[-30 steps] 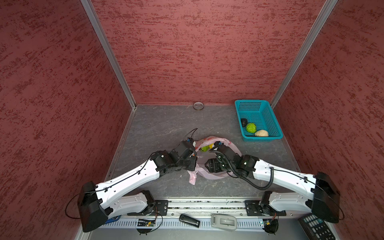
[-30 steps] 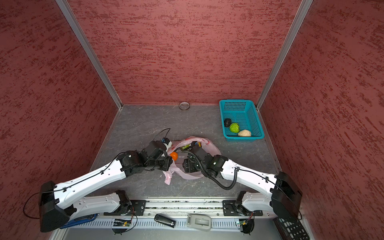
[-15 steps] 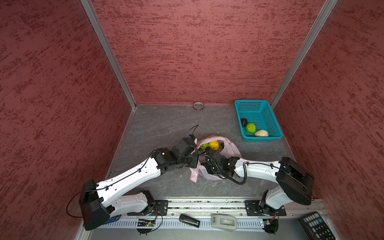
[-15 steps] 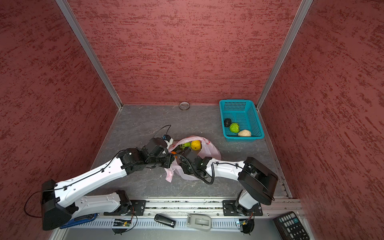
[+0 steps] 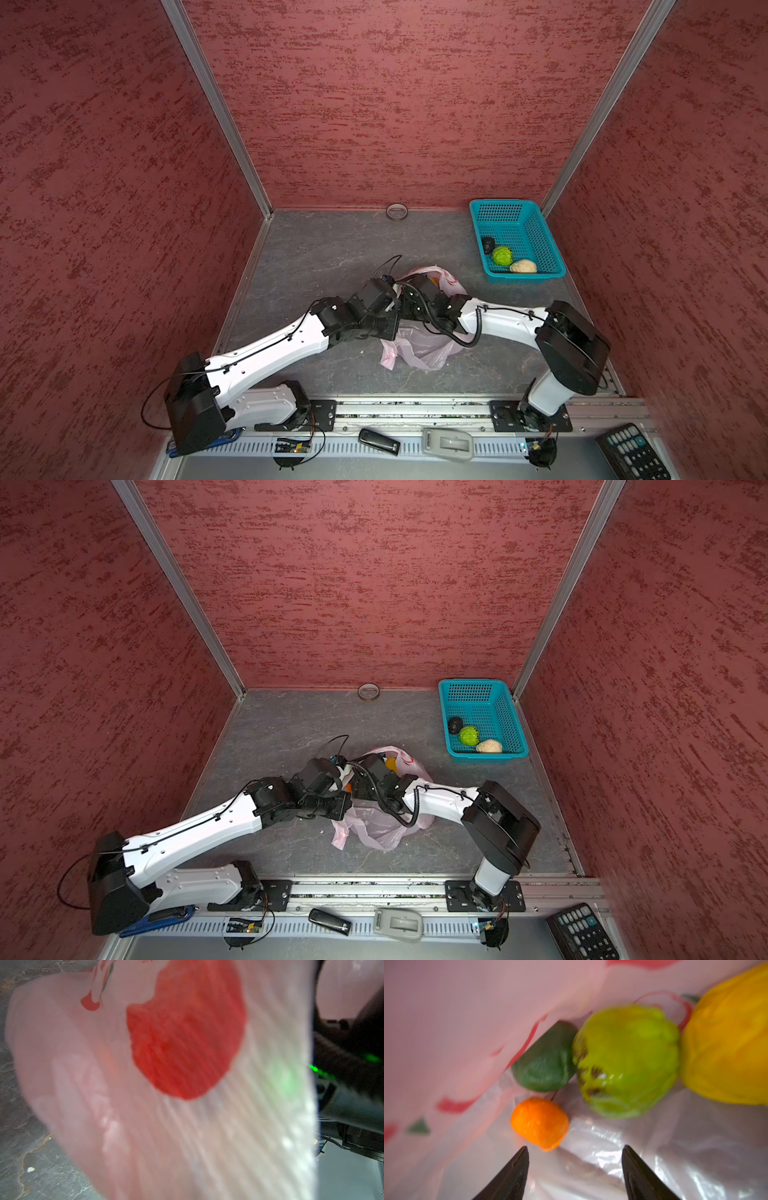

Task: Untie the knot of the plastic bag and take out the fruit
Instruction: 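Lower the right gripper and close it on the green custard apple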

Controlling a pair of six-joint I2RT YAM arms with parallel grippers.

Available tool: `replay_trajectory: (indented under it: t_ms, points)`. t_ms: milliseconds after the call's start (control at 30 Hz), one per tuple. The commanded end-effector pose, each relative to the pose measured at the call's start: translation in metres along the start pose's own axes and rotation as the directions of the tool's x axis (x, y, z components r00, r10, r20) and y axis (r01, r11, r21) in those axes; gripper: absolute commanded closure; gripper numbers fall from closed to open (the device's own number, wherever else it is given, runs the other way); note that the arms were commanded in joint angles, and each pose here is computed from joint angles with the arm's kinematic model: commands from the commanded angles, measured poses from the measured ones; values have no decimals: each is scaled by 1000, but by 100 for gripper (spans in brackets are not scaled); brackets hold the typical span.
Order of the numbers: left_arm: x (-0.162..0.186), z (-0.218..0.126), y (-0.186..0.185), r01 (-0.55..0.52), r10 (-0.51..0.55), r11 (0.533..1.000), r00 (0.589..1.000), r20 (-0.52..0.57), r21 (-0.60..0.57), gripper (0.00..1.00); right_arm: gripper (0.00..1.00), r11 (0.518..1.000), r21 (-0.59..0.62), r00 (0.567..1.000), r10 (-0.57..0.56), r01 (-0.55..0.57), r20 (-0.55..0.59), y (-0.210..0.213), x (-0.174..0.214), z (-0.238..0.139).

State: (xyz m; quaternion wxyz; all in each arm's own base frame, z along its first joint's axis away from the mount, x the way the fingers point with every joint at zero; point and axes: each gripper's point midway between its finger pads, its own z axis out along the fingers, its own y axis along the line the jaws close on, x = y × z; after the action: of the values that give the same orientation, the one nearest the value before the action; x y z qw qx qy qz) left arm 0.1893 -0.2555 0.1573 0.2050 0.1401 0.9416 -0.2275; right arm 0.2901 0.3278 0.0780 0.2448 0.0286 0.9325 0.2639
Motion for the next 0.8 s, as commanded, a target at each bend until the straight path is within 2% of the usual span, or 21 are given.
replay_trajectory:
  t_ms: [0, 400, 600, 767]
  points:
    - [-12, -4, -9, -22, 20, 999, 999, 41, 28, 100, 27, 997, 54, 995, 58, -63, 82, -13, -20, 2]
    - [-28, 5, -2, -43, 43, 999, 996, 78, 0, 100, 26, 993, 92, 989, 59, -72, 139, -23, -40, 14]
    - [-33, 10, -2, -68, 68, 998, 994, 87, -3, 100, 18, 993, 83, 982, 66, -82, 175, -19, -51, 25]
    - [-32, 12, -3, -76, 75, 997, 994, 80, 7, 100, 17, 990, 102, 976, 79, -101, 204, -22, -57, 33]
